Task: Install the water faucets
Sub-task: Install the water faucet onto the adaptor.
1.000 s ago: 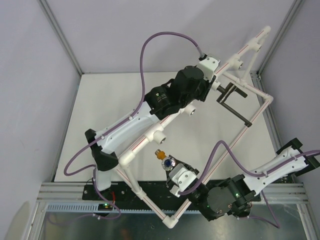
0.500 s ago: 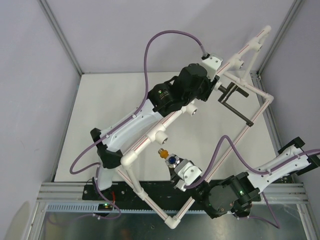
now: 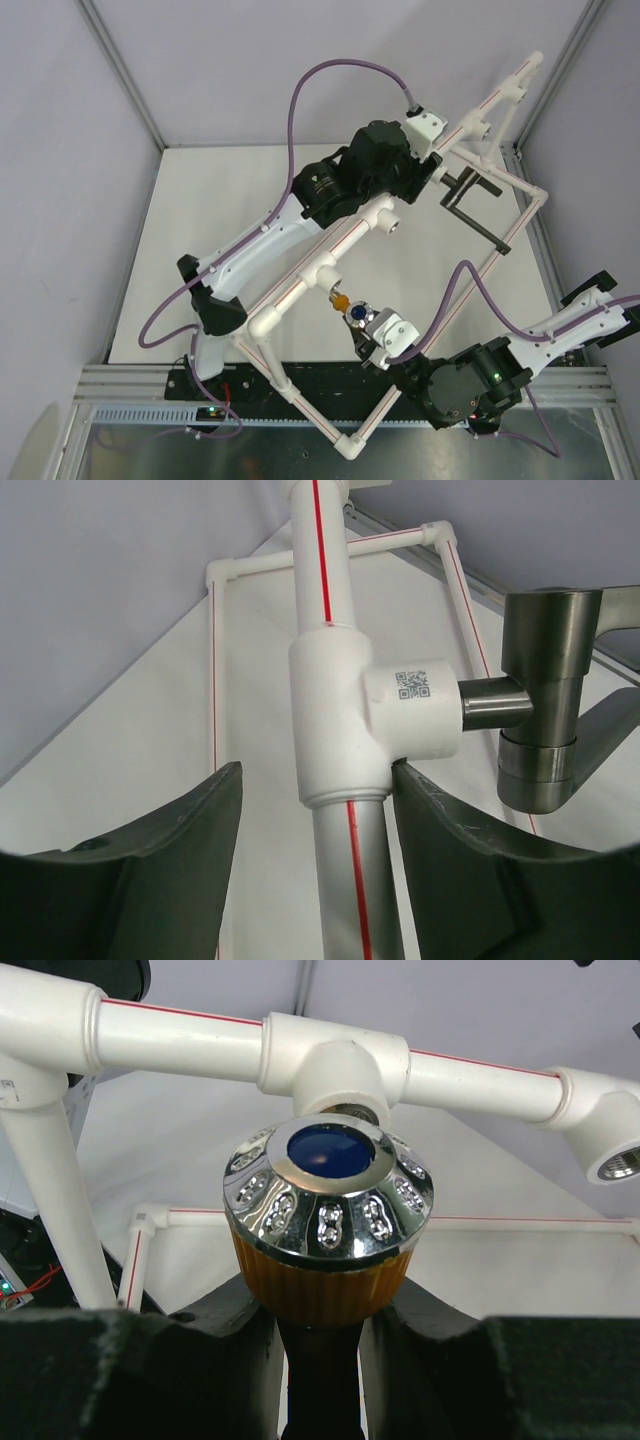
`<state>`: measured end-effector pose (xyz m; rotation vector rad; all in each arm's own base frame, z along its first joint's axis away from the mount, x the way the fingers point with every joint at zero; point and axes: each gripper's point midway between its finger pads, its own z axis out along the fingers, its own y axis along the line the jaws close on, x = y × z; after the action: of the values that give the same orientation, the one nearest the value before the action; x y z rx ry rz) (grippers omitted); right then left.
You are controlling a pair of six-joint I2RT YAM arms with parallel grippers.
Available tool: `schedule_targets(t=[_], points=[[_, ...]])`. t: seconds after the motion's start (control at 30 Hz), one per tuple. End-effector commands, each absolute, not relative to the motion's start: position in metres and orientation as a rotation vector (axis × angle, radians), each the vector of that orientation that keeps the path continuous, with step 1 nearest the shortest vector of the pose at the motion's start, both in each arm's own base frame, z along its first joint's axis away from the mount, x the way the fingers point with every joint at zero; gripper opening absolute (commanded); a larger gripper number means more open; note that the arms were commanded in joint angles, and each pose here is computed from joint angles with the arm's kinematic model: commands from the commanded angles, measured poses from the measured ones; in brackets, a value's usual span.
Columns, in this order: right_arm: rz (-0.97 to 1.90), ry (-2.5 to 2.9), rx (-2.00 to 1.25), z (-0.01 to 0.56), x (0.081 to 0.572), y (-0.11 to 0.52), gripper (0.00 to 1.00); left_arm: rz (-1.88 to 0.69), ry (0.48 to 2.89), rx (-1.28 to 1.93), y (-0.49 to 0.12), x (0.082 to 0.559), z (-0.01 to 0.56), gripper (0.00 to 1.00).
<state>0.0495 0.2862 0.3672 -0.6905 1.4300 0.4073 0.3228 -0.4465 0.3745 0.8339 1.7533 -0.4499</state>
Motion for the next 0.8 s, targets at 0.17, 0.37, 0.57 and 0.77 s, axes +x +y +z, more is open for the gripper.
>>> schedule_targets(t=[0.17,0.37,0.57,0.77], points=[[0.43,1.469,-0.612,0.368,0.055,0.277,0.0,-0.196,2.116,1.034,-0.415,0.337,0.229,0.69],[0.434,1.474,-0.611,0.365,0.055,0.276,0.0,-0.164,2.209,1.095,-0.397,0.32,0.214,0.69],[0.436,1.476,-0.609,0.364,0.056,0.275,0.0,-0.164,2.28,1.198,-0.383,0.299,0.207,0.72],[0.445,1.483,-0.601,0.362,0.056,0.275,0.0,-0.126,2.283,1.225,-0.37,0.294,0.214,0.7]])
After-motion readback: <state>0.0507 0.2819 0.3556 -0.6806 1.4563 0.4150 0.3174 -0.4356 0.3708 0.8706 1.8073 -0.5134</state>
